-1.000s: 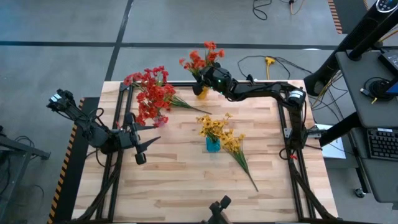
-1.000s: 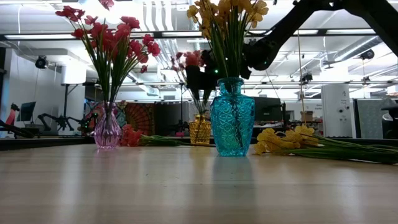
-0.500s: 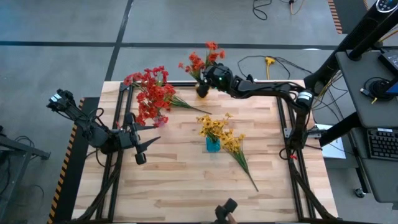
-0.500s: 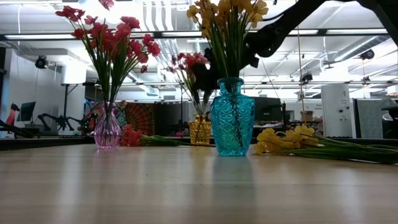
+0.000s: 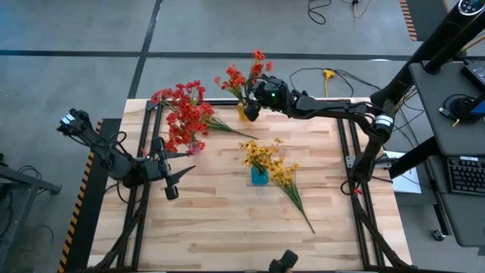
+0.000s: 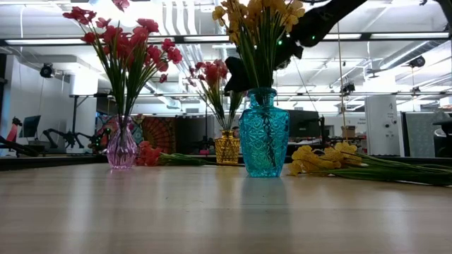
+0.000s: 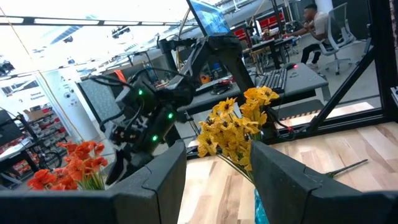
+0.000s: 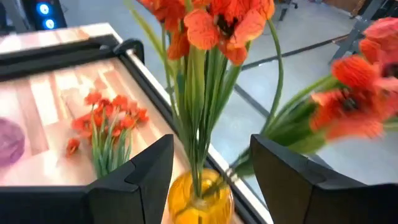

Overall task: Sort flowers into vase by color
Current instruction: Put the yellow flowers into the blue vase

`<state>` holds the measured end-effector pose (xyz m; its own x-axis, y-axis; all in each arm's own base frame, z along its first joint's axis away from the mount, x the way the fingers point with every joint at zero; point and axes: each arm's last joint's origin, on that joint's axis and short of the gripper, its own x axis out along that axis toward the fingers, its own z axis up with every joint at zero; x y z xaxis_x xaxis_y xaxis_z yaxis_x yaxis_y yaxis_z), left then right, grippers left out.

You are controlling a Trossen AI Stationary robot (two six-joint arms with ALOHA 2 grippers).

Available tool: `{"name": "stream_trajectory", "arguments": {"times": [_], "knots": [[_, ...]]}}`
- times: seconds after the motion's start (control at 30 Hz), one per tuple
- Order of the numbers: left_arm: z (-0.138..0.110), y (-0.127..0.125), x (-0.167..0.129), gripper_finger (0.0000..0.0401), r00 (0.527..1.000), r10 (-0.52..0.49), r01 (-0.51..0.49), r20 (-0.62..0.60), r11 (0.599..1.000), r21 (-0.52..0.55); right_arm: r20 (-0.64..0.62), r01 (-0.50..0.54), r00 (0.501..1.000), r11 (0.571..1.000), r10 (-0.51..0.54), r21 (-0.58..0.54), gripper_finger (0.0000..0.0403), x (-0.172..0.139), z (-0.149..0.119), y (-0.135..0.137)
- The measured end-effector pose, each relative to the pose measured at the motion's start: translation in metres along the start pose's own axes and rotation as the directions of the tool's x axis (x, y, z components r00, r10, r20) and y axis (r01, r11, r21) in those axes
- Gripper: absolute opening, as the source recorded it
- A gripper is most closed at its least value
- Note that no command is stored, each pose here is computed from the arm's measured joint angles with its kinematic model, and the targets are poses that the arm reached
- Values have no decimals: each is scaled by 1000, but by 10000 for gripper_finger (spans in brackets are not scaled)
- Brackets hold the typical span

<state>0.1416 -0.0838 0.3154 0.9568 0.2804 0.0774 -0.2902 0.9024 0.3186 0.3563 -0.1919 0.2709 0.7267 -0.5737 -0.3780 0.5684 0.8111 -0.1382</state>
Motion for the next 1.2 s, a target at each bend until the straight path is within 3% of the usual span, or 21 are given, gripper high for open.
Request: {"name": "stream_trajectory", "arguments": {"times": [0.4, 0.67, 0.8, 0.97, 1.2], "knots": [[0, 0, 0, 162, 1000, 0, 0, 1, 1000, -31, -99, -30, 995, 1000, 30, 4, 206, -64, 22, -2], [-1, -3, 2, 162, 1000, 2, -2, -7, 997, -80, -262, -7, 964, 987, 50, 162, 206, -132, 24, -10], [-4, -7, 4, 162, 998, 54, -58, -44, 993, -107, -432, 52, 899, 965, 67, 257, 206, -169, 11, -10], [-7, -10, 7, 162, 992, 101, -109, -76, 989, -100, -626, 97, 774, 959, 96, 268, 206, -202, -8, 8], [-7, -10, 7, 162, 992, 100, -112, -76, 978, -178, -725, 45, 675, 973, 138, 228, 206, -224, -39, 52]]}}
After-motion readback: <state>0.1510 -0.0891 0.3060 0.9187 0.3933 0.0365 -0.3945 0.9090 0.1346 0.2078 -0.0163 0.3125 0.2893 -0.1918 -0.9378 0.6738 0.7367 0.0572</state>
